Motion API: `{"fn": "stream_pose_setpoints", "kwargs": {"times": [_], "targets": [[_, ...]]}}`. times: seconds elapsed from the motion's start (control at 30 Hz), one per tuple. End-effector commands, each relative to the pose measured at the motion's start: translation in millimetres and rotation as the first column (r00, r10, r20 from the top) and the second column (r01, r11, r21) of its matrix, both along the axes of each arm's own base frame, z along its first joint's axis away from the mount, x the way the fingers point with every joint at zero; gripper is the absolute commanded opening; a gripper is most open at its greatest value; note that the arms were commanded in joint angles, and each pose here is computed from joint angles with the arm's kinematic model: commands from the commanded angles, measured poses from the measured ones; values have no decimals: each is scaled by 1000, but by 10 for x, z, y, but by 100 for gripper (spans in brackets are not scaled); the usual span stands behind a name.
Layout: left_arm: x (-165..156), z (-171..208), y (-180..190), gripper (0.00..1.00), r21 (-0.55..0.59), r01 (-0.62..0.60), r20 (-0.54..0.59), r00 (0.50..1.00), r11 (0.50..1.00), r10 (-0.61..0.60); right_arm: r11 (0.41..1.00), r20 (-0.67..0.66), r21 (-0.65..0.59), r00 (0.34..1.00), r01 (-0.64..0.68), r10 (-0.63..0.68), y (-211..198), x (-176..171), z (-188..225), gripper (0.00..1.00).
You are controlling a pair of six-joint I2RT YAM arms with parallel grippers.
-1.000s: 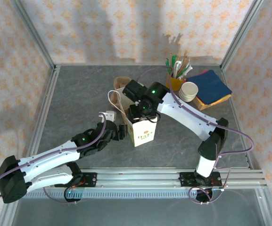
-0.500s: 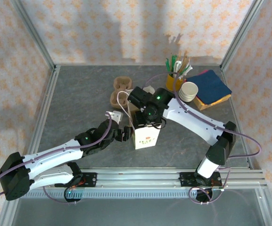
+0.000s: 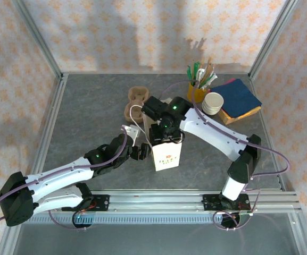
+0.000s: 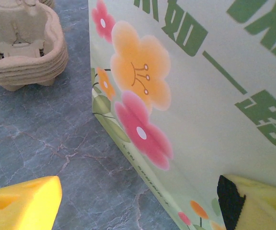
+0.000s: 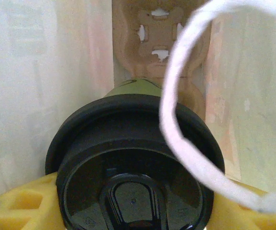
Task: Pack the takeout coffee
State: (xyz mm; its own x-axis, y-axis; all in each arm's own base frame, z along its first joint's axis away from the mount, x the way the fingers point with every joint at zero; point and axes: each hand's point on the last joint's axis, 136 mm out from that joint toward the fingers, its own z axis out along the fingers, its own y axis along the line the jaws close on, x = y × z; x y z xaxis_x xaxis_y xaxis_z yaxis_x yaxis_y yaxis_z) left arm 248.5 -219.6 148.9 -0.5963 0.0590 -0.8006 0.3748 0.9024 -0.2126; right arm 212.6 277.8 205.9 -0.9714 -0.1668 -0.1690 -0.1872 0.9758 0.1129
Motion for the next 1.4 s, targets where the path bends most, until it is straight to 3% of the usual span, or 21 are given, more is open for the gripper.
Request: {"fn": "stream_pose_setpoints", "kwargs": {"times": [0.0, 0.7, 1.37], "targets": [[-1, 98, -92, 87, -31, 36, 32, 999, 999, -35, 999, 29, 35, 1000, 11, -12, 113, 107, 66, 53], [36, 111, -109, 86, -10, 32, 30, 999, 999, -32, 1000, -20, -7, 999, 25, -26, 37, -37, -113, 52], [-27, 289, 87, 88, 92, 23, 33, 999, 996, -26, 1000, -49, -18, 999, 9, -10, -57, -143, -175, 52]]}}
